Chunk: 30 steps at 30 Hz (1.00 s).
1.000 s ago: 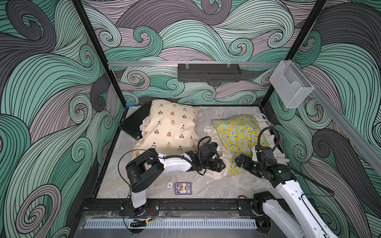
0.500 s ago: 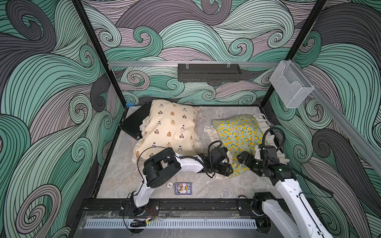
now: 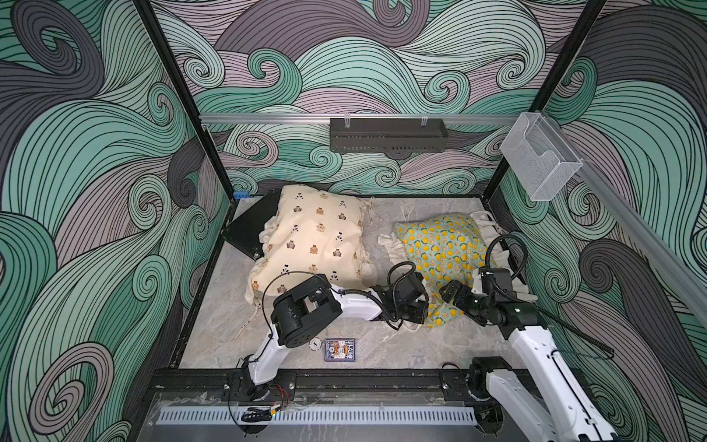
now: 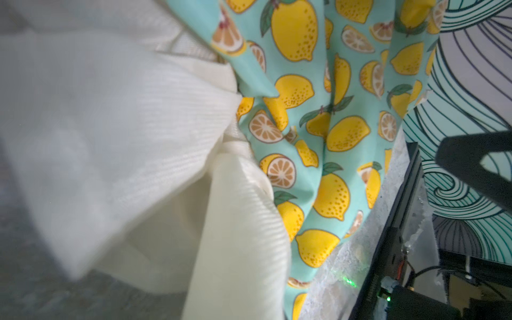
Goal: Zip up pillowcases
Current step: Pick up the pillowcase from the center of the board.
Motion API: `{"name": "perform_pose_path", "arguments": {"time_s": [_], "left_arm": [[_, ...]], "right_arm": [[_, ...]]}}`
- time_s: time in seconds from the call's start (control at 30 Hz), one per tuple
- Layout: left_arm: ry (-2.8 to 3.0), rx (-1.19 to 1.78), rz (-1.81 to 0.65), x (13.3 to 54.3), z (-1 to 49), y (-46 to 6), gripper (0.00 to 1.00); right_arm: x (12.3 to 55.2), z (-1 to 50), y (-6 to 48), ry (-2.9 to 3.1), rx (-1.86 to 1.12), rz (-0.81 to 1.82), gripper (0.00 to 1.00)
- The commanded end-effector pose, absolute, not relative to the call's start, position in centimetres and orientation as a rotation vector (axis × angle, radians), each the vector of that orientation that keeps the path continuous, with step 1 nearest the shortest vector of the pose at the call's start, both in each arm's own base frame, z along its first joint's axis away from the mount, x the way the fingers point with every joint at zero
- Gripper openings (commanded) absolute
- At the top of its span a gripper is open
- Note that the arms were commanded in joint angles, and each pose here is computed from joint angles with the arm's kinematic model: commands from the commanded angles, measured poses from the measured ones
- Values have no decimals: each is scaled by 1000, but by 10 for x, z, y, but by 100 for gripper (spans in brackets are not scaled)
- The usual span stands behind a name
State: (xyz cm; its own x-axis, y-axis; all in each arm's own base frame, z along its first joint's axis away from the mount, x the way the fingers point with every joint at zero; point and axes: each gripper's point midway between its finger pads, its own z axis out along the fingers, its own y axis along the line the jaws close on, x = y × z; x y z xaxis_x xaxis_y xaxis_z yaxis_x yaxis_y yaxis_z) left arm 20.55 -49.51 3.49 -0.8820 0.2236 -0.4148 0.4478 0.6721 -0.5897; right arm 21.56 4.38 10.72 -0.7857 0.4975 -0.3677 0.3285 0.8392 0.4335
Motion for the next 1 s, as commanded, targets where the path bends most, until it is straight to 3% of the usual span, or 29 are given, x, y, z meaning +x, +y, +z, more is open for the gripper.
{"name": "perform_pose_path", "arguments": {"time_s": [0.0, 0.27, 0.6, 0.97], "left_arm": [[2539, 461, -1032, 217, 61, -493, 0], [2564, 279, -1092, 224, 88, -471, 0], [2670, 11, -1129, 222, 94, -437, 0], [2704, -189, -1105, 229, 94, -408, 0]], "right_arm": [[221, 112, 41, 2525, 600, 466, 100], [229, 109, 30, 2521, 702, 403, 100], [285, 125, 40, 2452, 756, 513, 100], [348, 96, 68, 2539, 696, 570, 100]]}}
